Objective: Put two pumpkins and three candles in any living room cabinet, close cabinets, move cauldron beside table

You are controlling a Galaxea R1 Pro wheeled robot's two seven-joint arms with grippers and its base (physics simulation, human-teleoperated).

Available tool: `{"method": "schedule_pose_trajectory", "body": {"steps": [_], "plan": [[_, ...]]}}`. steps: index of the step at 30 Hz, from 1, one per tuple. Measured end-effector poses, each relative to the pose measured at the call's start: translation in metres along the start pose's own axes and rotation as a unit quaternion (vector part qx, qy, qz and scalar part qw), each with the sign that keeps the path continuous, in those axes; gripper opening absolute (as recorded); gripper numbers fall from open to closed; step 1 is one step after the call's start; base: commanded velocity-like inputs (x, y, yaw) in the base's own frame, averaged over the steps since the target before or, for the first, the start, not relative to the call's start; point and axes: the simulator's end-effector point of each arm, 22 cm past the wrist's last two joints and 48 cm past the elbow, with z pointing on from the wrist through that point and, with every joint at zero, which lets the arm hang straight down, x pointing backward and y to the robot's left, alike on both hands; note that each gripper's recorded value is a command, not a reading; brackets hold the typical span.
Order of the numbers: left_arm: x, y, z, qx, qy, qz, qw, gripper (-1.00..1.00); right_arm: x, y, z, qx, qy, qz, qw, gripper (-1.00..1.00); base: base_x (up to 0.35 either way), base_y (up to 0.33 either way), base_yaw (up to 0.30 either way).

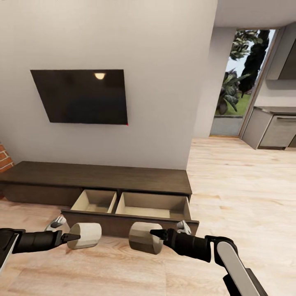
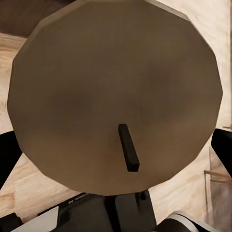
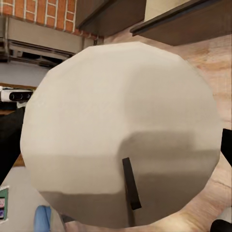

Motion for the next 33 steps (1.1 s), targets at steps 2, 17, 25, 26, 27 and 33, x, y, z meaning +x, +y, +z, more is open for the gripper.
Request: {"method": "schedule_pose_trajectory", "body": {"steps": [2, 17, 25, 26, 27, 33], "plan": [[-0.010, -0.011, -0.004, 0.000, -0.007, 0.018, 0.9998, -1.00, 0.001, 0.004, 0.002, 0.002, 0.001, -0.002, 1.0000, -1.00, 0.000, 0.000, 0.000], [-0.214, -0.159, 0.007, -0.176, -0.133, 0.174, 0.9597, -1.00, -0.192, 0.056, -0.044, 0.267, -0.150, -0.118, 0.9447, -1.00, 0.000, 0.000, 0.000], [-0.230, -0.142, 0.023, -0.261, -0.114, 0.141, 0.9480, -1.00, -0.183, 0.063, -0.048, 0.407, -0.142, -0.136, 0.8920, -1.00, 0.000, 0.000, 0.000], [-0.226, -0.138, 0.031, -0.262, -0.106, 0.136, 0.9496, -1.00, -0.182, 0.063, -0.049, 0.414, -0.142, -0.137, 0.8887, -1.00, 0.000, 0.000, 0.000], [-0.222, -0.135, 0.038, -0.263, -0.098, 0.130, 0.9507, -1.00, -0.182, 0.063, -0.051, 0.420, -0.141, -0.138, 0.8858, -1.00, 0.000, 0.000, 0.000], [-0.212, -0.114, 0.063, -0.293, -0.088, 0.114, 0.9453, -1.00, -0.182, 0.064, -0.055, 0.430, -0.148, -0.125, 0.8819, -1.00, 0.000, 0.000, 0.000]]}}
